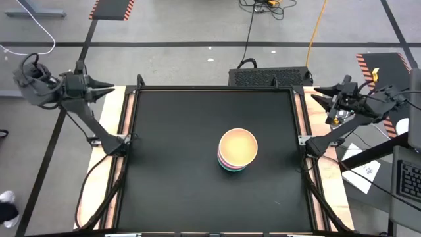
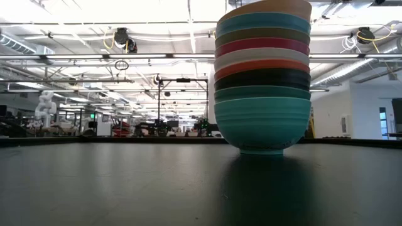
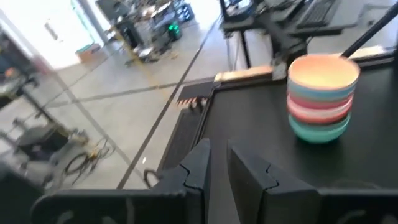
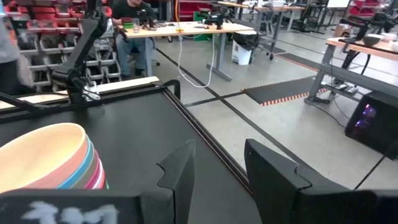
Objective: Nest bowls inside each other
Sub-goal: Return to Home Position
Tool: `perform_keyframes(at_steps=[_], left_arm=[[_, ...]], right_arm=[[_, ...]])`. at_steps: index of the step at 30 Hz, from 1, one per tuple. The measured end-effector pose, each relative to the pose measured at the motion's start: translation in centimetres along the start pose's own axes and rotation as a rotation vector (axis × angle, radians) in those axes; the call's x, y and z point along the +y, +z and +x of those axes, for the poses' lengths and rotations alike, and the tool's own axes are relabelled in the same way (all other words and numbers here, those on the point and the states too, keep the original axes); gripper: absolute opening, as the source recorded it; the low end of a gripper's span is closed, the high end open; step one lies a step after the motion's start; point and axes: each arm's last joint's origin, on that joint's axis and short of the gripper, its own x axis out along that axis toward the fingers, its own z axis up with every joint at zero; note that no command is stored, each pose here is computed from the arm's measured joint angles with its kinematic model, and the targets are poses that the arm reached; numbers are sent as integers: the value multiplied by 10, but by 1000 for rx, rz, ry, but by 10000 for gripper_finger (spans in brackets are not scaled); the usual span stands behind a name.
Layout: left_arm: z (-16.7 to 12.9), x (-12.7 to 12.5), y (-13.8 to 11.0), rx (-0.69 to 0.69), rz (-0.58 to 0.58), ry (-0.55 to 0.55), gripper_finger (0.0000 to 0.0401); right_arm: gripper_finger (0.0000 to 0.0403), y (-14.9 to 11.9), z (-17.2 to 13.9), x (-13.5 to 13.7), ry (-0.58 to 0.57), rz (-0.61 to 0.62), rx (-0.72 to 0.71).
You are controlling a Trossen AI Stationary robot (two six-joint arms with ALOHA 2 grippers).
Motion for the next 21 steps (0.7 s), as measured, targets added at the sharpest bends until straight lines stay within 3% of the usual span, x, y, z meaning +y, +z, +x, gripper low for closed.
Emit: perform_keyframes(at_steps=[11, 21], left_arm=[[-25, -11, -73, 159, -130, 91, 56], [-14, -56, -122, 260, -105, -89, 56]], right_arm=[[130, -10, -9, -8, -87, 31, 5], [130, -26, -16, -9, -87, 56, -32]])
